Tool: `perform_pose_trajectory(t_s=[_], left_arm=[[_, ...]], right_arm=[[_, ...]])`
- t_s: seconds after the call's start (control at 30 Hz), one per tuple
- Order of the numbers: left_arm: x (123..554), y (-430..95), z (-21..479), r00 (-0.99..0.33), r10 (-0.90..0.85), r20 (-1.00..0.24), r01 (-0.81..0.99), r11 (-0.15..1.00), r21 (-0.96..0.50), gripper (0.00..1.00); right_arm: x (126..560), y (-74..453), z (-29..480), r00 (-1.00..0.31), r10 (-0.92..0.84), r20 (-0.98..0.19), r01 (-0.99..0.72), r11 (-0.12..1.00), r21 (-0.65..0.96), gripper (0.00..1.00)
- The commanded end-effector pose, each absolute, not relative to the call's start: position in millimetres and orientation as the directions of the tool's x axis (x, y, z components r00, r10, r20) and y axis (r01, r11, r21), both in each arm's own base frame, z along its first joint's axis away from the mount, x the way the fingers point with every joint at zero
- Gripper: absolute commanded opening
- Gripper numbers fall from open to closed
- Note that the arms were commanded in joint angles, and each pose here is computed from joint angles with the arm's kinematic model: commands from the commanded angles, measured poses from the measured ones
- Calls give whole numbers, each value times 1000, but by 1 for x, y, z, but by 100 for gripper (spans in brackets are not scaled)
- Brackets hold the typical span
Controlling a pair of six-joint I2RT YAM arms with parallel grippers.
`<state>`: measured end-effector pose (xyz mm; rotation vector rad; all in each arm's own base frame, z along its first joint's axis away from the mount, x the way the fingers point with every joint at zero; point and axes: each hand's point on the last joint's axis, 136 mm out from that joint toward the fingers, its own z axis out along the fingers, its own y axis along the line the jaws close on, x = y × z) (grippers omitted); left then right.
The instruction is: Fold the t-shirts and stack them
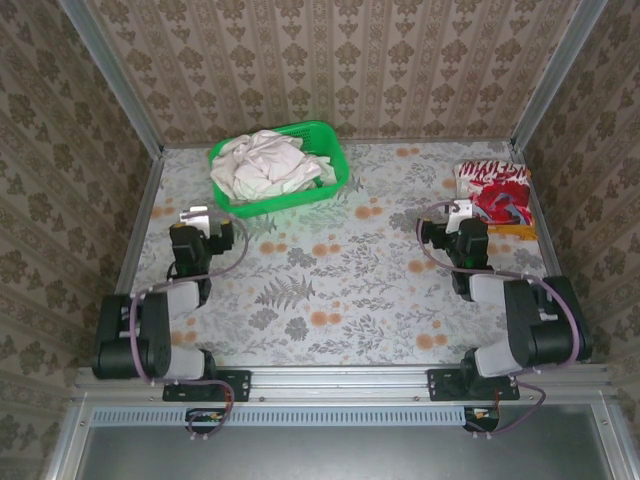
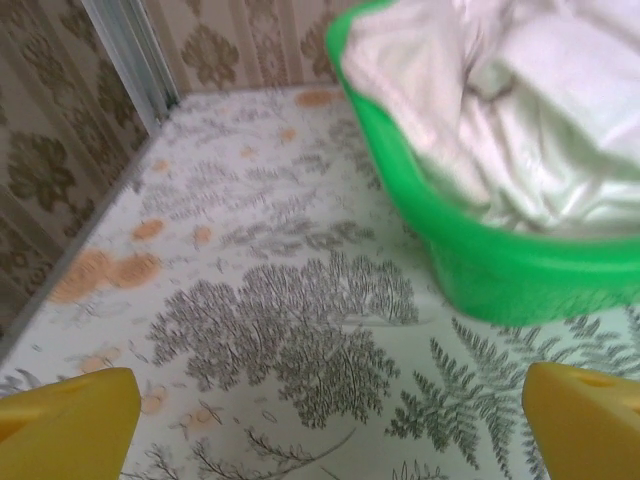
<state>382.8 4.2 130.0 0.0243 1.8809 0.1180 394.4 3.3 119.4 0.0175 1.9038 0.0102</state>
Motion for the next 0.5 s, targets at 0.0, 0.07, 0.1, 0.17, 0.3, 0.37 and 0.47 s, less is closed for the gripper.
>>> perform_pose_trajectory(t_s=[0.0, 0.07, 0.1, 0.17, 0.3, 0.37, 0.47], left_arm=[[368, 6, 154, -309, 104, -945, -77, 988, 133, 100], [364, 1, 174, -288, 105, -952, -77, 988, 132, 100], [363, -4, 186, -276, 104, -956, -71, 989, 128, 100], [365, -14, 202, -270, 94, -958, -51, 992, 112, 100], [386, -47, 216, -348, 55, -936, 20, 998, 51, 100], [402, -69, 218, -389, 59, -919, 64, 997, 37, 100], [429, -106, 205, -465, 87, -881, 131, 991, 28, 100]], right_arm=[[383, 0, 140, -328, 12, -945, 21, 1000, 6, 100], [379, -1, 150, -323, 28, -946, 35, 999, 18, 100], [376, 0, 154, -329, 36, -944, 35, 999, 26, 100], [373, 3, 164, -324, 54, -944, 22, 999, 49, 100], [368, 18, 182, -321, 94, -943, -26, 994, 108, 100], [365, 26, 185, -326, 95, -941, -58, 991, 120, 100], [361, 40, 188, -333, 93, -938, -100, 986, 133, 100]])
